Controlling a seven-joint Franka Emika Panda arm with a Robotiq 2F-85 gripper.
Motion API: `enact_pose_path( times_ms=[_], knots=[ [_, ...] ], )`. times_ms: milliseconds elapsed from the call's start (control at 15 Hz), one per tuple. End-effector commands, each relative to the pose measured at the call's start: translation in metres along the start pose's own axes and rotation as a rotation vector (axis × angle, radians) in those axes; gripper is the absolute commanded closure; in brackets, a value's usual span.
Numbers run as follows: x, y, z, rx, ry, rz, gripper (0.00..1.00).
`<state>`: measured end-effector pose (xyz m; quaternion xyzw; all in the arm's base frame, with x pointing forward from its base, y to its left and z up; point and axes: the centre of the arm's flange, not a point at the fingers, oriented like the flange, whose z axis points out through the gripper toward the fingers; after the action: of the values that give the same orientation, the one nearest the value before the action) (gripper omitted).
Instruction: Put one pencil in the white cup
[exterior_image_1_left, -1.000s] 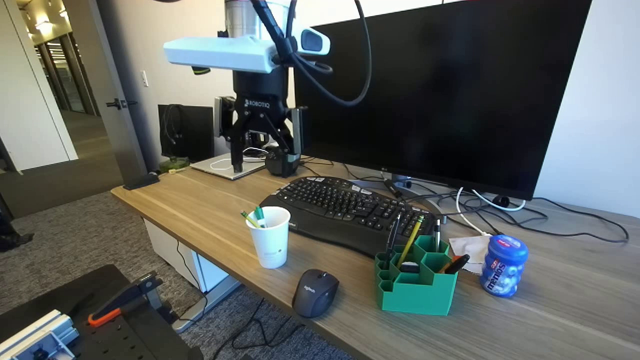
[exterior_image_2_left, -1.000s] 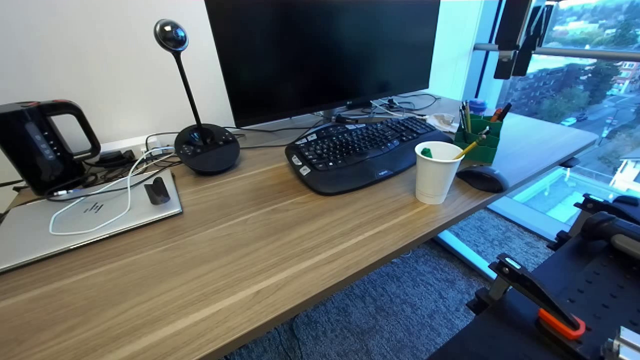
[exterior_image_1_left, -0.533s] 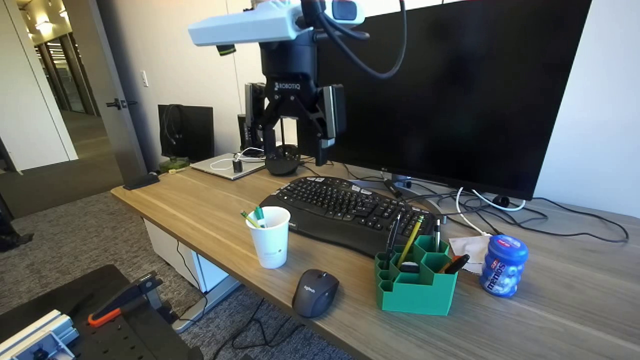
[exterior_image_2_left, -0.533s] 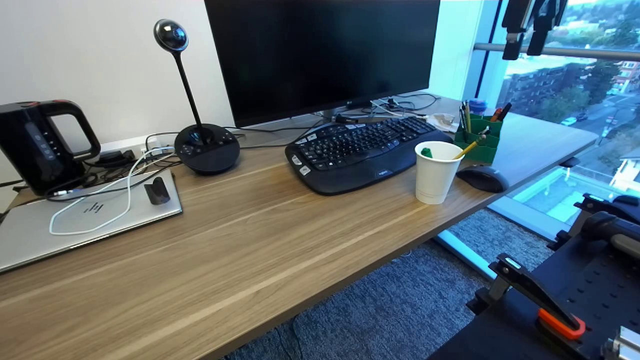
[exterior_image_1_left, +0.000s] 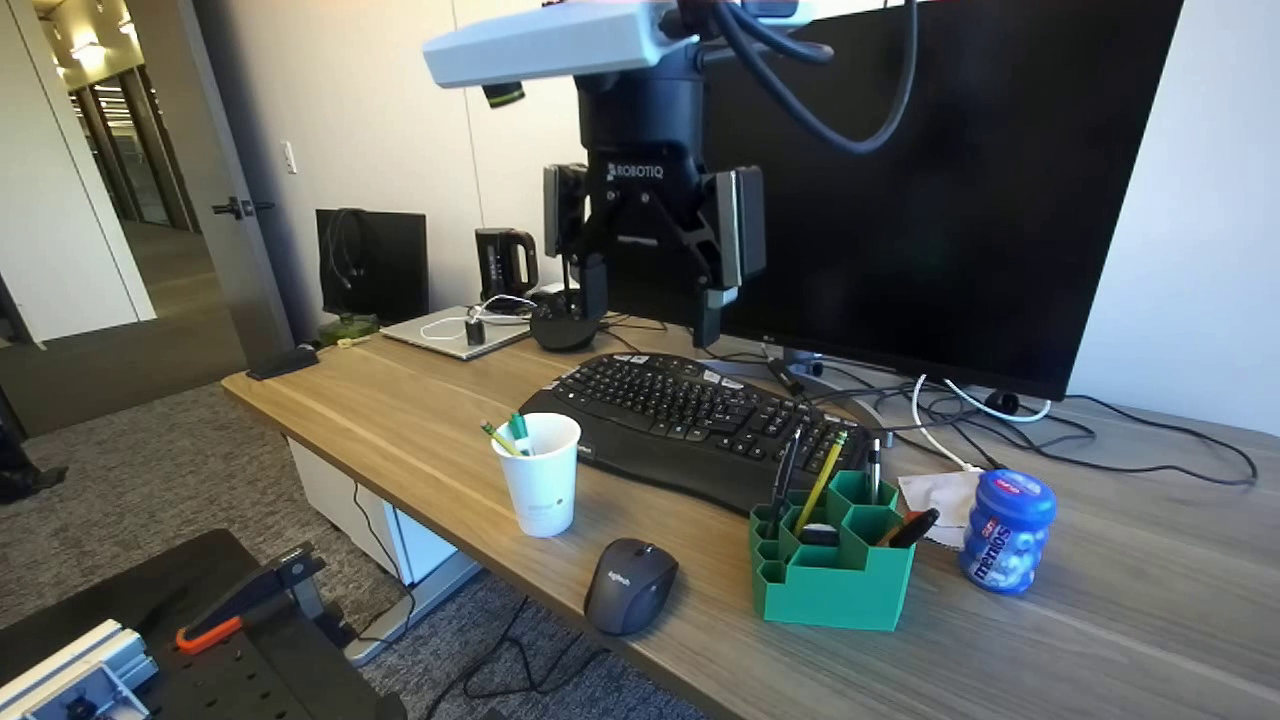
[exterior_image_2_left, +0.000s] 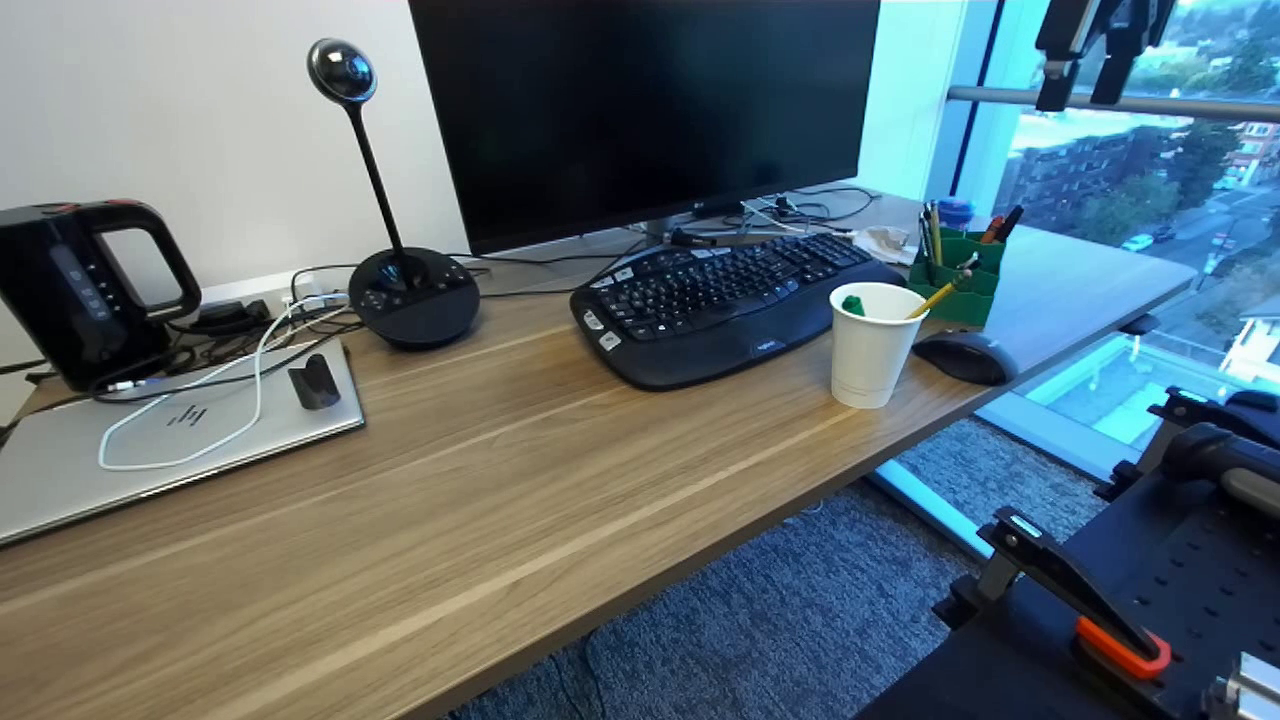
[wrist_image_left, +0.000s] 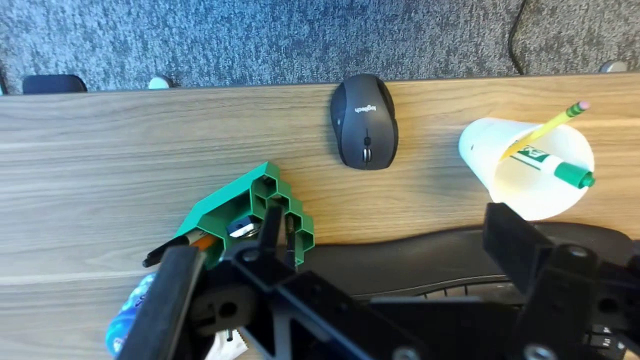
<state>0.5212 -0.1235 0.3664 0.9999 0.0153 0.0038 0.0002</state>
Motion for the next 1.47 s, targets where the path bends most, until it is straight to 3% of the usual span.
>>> enact_pose_path(
  times_ms=[0, 333, 400, 1400],
  knots=[
    [0.008, 0.023, 0.003, 0.004, 0.027, 0.035, 0.0],
    [0.012, 0.052, 0.011, 0.004, 0.027, 0.102, 0.0],
    [0.003, 0.039, 0.009, -0.002, 0.019, 0.079, 0.0],
    [0.006, 0.049, 0.014, -0.003, 0.013, 0.095, 0.0]
  ],
)
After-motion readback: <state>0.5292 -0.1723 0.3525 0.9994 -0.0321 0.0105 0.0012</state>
